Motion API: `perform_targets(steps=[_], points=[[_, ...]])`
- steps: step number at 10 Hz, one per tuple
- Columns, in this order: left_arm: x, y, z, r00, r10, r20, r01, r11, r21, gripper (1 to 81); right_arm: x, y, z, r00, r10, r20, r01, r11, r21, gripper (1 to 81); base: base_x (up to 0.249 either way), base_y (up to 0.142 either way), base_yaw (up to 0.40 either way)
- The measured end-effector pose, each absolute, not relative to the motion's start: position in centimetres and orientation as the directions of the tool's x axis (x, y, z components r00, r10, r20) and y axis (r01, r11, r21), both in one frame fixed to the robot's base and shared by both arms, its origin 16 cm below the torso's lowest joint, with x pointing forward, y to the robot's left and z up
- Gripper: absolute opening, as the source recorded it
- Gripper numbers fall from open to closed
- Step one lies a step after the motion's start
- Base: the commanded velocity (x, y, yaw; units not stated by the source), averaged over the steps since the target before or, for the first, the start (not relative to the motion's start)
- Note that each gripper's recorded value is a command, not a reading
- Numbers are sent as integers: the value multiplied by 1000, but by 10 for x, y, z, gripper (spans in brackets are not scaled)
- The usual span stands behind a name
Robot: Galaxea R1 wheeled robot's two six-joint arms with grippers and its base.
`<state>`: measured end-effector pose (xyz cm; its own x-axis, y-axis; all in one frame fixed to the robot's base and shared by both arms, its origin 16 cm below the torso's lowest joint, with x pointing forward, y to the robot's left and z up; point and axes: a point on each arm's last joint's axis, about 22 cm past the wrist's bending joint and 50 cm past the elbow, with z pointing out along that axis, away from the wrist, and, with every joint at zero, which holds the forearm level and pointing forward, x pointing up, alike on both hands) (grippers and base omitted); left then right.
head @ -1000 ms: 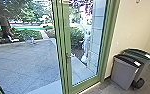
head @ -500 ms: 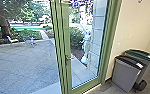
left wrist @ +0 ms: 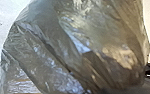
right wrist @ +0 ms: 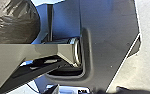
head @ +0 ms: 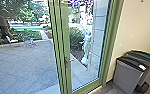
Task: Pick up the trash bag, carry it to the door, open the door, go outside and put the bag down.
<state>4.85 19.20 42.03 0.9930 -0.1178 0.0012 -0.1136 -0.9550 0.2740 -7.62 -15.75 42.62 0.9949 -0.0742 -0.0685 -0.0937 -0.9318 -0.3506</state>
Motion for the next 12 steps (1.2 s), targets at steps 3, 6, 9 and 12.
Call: perform_targets(steps=[3,6,9,12], points=[[48,192,420,993,-118,1,-113,-955,274,10,-77,-155,426,995,-74,-69,-94,-931,-353,811,123,-48,0],[54,193,421,993,-117,10,-115,-955,272,10,-70,-154,426,995,-75,-60,-91,-930,-355,811,125,-77,0],[49,191,420,993,-118,4,-114,-954,276,10,-73,-153,426,995,-74,-65,-92,-930,-355,811,126,-79,0],[49,190,420,993,-118,4,-114,-954,276,10,-74,-154,426,995,-74,-66,-93,-930,-355,811,126,-48,0]])
